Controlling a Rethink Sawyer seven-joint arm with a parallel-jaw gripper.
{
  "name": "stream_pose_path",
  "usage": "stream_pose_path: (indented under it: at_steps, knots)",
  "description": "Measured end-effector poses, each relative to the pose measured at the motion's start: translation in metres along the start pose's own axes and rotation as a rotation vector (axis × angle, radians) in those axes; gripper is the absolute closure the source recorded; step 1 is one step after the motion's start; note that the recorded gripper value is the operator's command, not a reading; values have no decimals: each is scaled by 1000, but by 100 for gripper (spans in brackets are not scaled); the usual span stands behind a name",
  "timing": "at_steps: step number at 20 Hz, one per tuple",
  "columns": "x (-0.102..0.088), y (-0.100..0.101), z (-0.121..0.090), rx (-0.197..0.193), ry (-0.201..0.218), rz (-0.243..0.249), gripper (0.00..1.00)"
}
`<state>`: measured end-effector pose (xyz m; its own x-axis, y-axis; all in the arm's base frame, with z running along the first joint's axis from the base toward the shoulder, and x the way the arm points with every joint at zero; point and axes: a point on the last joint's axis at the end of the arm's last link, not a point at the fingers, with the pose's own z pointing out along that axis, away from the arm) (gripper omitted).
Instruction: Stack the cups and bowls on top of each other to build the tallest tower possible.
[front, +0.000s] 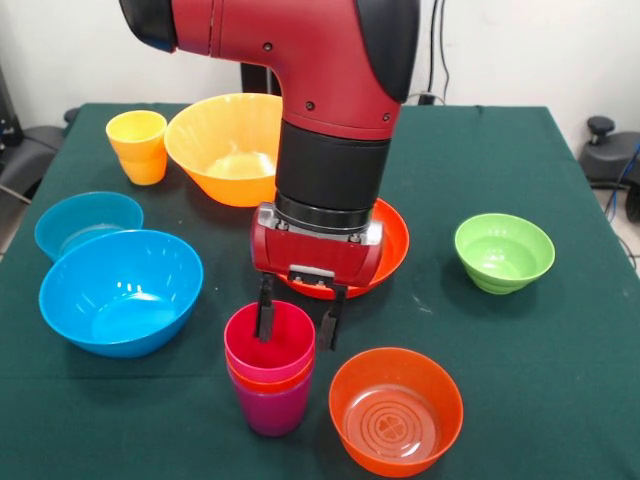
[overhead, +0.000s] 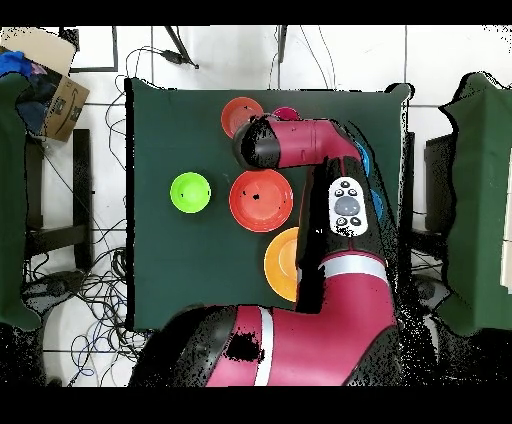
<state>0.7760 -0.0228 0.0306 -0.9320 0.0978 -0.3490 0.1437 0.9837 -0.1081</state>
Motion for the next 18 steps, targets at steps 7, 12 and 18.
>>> stream_pose_path:
  at_steps: [7,12,18]
  knots:
    - [2,-2,1,3,3,0,0]
    - [3,-1,3,3,6,-1,0]
    - [2,-1,1,3,3,0,0]
